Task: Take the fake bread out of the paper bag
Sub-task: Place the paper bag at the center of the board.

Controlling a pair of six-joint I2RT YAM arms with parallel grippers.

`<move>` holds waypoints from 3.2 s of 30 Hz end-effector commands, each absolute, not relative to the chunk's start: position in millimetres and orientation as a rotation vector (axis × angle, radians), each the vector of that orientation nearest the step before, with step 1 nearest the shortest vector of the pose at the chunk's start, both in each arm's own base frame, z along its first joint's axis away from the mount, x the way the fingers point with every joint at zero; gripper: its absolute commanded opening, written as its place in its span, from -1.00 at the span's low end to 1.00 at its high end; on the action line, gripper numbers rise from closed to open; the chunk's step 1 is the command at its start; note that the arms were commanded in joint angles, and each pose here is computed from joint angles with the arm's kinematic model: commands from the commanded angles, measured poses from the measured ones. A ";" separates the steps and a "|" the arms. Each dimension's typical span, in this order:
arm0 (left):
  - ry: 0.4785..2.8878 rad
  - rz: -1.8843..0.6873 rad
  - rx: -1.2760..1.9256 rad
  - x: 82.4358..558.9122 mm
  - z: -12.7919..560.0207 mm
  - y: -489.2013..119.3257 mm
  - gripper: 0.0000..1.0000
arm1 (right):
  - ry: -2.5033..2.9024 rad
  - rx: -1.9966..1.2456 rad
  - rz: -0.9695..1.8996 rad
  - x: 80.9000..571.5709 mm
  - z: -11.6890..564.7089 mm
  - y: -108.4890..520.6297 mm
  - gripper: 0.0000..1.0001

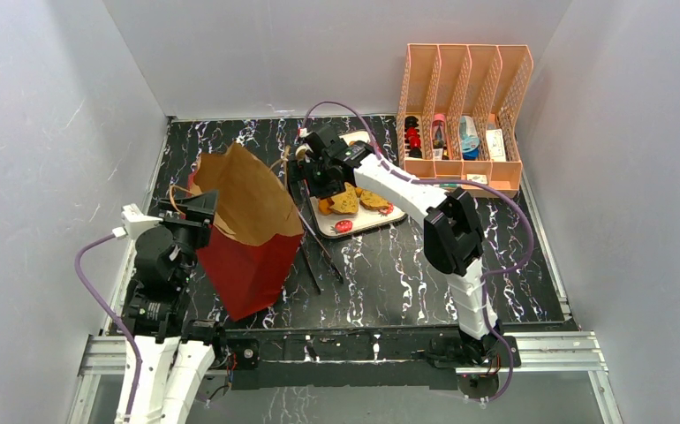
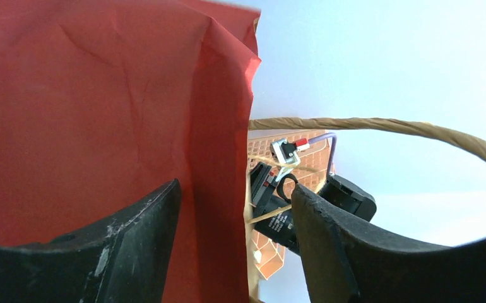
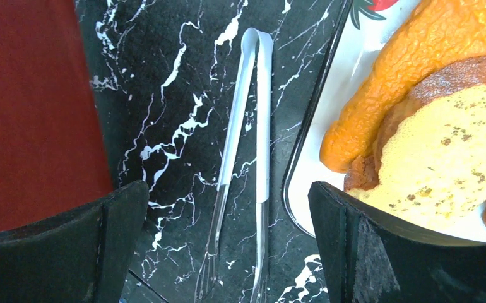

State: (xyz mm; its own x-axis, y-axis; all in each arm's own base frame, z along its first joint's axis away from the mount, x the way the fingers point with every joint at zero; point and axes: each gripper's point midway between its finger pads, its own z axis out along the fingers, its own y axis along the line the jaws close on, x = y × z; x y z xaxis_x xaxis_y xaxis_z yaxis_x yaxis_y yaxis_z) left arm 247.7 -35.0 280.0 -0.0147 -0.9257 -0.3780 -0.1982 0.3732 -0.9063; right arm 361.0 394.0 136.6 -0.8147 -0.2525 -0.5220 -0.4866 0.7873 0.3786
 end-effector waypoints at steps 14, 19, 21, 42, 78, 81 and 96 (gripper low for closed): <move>1.543 -0.704 -1.049 222.4 286.6 -25.8 -0.40 | 2.326 -0.496 0.761 361.8 213.0 388.5 0.96; 1.551 -0.705 -1.034 227.6 290.6 -27.7 -0.84 | 2.296 -0.410 0.727 362.9 225.0 363.0 0.96; 1.550 -0.706 -1.034 230.0 291.5 -28.1 -0.92 | 2.277 -0.370 0.716 363.3 231.4 352.3 0.96; 1.469 -0.768 -1.023 268.3 297.2 -32.6 -1.00 | 2.093 -0.231 0.811 325.9 329.9 299.1 0.96; 1.471 -0.822 -0.978 276.3 306.0 -42.5 -1.00 | 2.089 -0.400 0.792 260.8 311.3 399.8 0.96; 1.473 -0.832 -0.977 277.0 303.9 -44.0 -1.00 | 2.071 -0.413 0.797 265.1 309.9 407.2 0.96; 1.454 -0.865 -0.978 279.5 304.9 -46.6 -1.00 | 2.032 -0.437 0.835 278.9 290.1 433.1 0.88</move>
